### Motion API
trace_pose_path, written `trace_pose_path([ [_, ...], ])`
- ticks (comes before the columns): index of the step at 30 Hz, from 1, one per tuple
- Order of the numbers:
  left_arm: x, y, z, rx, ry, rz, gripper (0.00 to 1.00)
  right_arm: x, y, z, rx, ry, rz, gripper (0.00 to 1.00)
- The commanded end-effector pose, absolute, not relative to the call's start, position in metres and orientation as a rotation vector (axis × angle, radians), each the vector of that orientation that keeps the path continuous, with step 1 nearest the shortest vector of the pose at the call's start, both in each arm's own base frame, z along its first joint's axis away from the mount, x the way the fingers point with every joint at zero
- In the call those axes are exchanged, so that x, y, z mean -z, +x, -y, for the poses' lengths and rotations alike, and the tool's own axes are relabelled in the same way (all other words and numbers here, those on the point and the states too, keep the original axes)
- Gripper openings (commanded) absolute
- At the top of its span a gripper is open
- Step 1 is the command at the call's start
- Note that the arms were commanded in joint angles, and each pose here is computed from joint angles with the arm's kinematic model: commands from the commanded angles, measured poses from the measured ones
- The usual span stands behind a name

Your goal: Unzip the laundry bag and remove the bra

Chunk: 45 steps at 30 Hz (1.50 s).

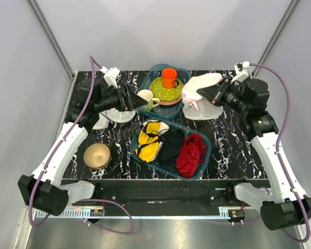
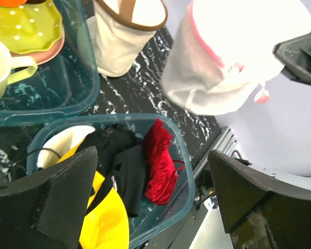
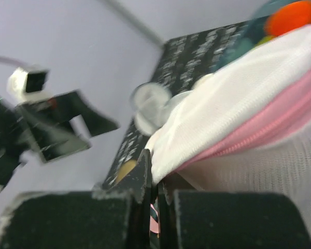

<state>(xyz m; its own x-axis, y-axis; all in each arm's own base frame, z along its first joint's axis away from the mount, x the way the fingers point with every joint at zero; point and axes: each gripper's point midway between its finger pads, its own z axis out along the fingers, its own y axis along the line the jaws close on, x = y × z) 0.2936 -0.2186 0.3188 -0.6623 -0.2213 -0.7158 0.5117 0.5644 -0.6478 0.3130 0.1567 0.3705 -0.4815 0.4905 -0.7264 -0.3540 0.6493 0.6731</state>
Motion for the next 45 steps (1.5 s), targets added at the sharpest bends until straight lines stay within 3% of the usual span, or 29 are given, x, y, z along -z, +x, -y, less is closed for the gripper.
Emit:
trace_pose_path([
  [1, -0.361, 0.293, 0.233, 1.319, 0.235, -1.875, 0.9, -0.423, 0.276, -0.207, -1.407, -0.291, -1.571, 0.0],
  [6, -0.379, 0.29, 0.238, 1.421, 0.213, -1.899, 0.86, -0.421, 0.264, -0.22, -1.635, -0.37, -1.531, 0.0],
  [10, -0.389, 0.285, 0.25, 1.637, 0.14, -1.878, 0.99, -0.419, 0.267, -0.221, -1.653, -0.384, -1.514, 0.0],
  [22, -0.377, 0.313, 0.273, 1.906, -0.026, -1.848, 0.99, -0.412, 0.266, -0.221, -1.632, -0.394, -1.53, 0.0],
  [45, -0.361, 0.294, 0.335, 2.094, 0.079, -1.903, 0.99, -0.38, 0.282, -0.221, -1.568, -0.358, -1.61, 0.0],
])
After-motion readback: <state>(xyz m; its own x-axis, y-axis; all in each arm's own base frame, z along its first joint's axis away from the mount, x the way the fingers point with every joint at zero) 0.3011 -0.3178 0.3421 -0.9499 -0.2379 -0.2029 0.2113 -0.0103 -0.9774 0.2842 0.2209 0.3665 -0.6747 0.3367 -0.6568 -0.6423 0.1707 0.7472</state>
